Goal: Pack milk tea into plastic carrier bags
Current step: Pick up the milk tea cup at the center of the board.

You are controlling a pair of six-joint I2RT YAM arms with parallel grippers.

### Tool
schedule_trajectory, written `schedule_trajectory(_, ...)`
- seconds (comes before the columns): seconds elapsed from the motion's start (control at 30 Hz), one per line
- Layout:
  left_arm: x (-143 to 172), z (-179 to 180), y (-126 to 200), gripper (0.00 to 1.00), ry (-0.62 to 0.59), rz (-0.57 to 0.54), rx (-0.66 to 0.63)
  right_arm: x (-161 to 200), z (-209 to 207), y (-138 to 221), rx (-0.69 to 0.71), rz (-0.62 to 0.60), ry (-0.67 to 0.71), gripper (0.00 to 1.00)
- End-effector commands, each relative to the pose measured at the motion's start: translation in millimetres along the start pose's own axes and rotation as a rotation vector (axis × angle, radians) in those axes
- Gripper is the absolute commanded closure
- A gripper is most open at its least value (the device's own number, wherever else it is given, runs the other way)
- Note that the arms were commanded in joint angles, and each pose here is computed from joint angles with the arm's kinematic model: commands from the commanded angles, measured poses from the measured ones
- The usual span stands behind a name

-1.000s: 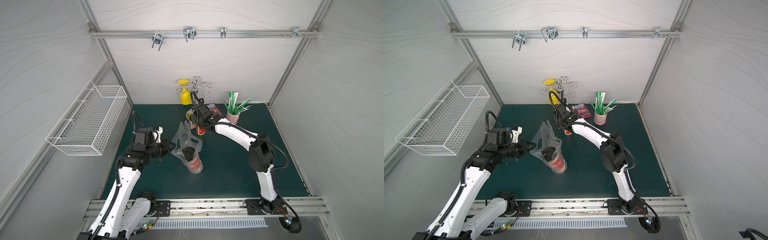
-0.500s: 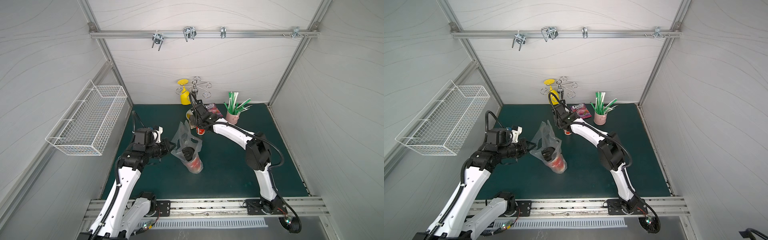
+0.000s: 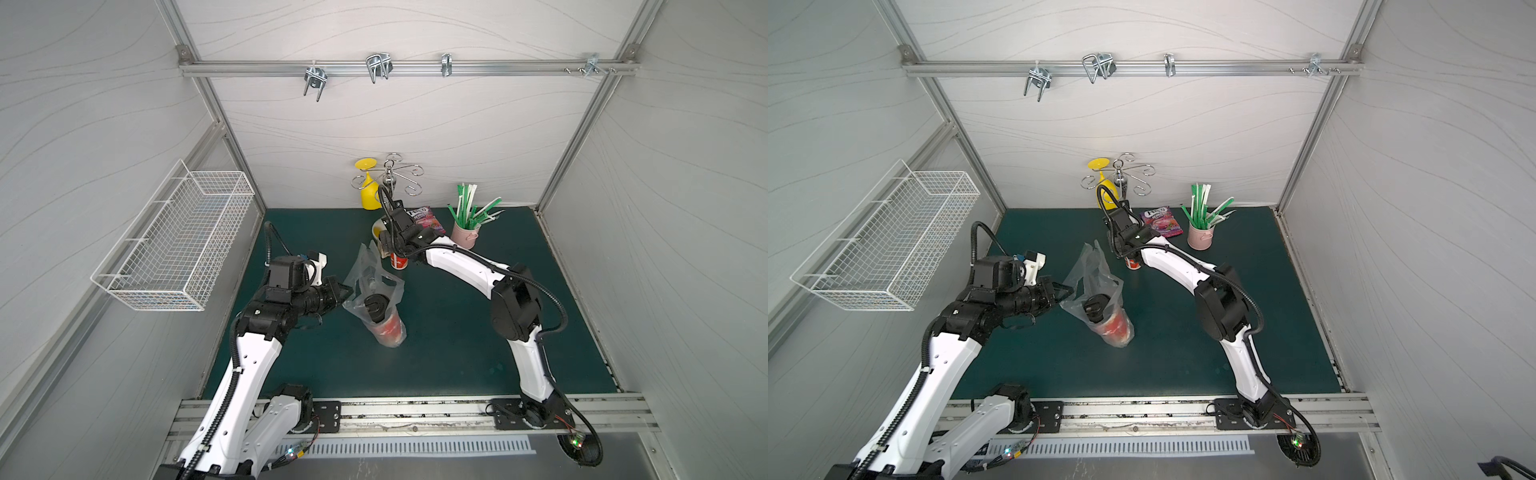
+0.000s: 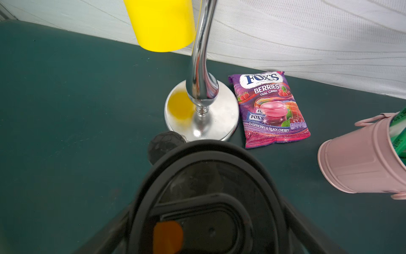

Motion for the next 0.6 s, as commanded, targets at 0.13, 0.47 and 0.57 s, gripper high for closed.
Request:
schedule_trajectory(0.13, -10.0, -9.2, 2.5, 1.00, -0.016, -0.024, 0.049, -7.3, -7.8, 27.5, -0.056, -0.003, 0.024, 0.10)
schedule_trajectory(0.47, -18.6, -15.0, 1.4, 1.00, -0.019, -0.035, 0.080, 5.8, -40.8, 90.5, -0.102, 0.013, 0.048, 0.11)
schedule_trajectory(0.57, -19.8, -15.0, -0.7, 1.00, -0.017, -0.034, 0.085, 12.6, -52.7, 111.7, -0.117, 0.025, 0.040, 0.11)
Point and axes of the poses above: each gripper's point midway between its finger pads, its own y axis back along the fingers, its own z axis along the line the jaws close on, x = y × z, the point moved 9 cm from there along y, back along the fingers, and after that the axes turned 8 degrees about -y, right-handed, at the moved point
